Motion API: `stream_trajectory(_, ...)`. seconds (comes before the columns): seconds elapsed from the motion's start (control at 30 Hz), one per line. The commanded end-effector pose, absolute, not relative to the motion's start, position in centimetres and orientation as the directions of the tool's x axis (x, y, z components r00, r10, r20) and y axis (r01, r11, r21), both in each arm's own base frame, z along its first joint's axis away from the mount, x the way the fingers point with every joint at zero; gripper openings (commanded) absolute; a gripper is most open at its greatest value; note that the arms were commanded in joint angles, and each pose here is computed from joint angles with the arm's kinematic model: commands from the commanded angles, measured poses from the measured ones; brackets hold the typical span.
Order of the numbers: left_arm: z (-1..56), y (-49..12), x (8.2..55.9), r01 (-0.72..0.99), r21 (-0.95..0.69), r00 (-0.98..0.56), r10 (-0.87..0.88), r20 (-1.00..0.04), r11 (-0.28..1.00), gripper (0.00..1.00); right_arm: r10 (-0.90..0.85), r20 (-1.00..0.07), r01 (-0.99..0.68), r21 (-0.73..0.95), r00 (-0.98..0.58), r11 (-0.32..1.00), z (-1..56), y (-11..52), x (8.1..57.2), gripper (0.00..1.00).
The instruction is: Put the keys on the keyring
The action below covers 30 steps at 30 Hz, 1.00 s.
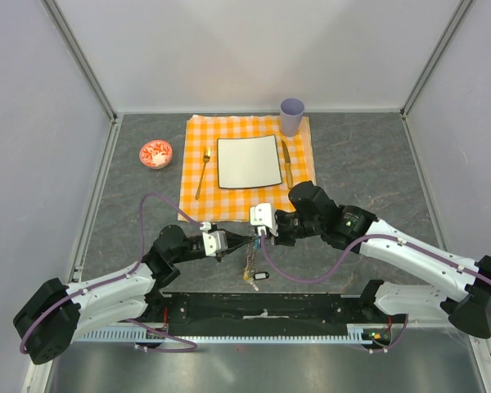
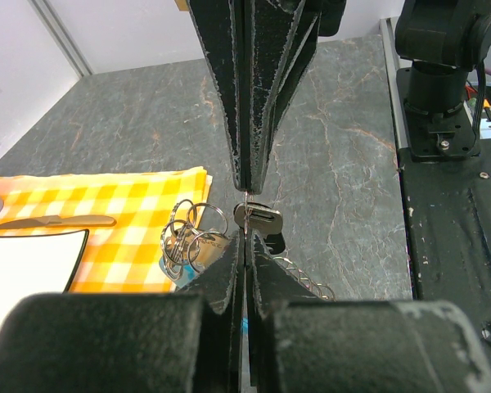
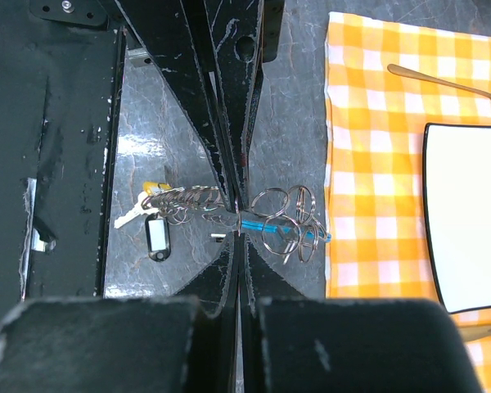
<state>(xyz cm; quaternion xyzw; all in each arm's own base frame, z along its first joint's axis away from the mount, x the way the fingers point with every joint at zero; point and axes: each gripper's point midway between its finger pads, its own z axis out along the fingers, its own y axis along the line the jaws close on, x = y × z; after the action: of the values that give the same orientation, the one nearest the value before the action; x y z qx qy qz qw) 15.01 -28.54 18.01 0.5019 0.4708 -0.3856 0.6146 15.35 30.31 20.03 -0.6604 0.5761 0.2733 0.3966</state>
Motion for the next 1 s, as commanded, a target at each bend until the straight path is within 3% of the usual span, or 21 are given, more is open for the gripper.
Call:
stream_trajectory(0.0,21.2,-29.0,15.1,0.937,0.279,0.3,-0.079,-0.951,0.209,0.02,-0.511,-0.835,-0.973,-0.231,0.203,-0.009,21.1,30.9,15.6,0.0)
stream_trajectory(0.97,21.2,-29.0,14.9,0.938,0.287,0.307,-0.076,-0.949,0.196,0.02,-0.511,-0.838,-0.971,-0.237,0.19,0.028,22.0,30.8,16.0,0.0)
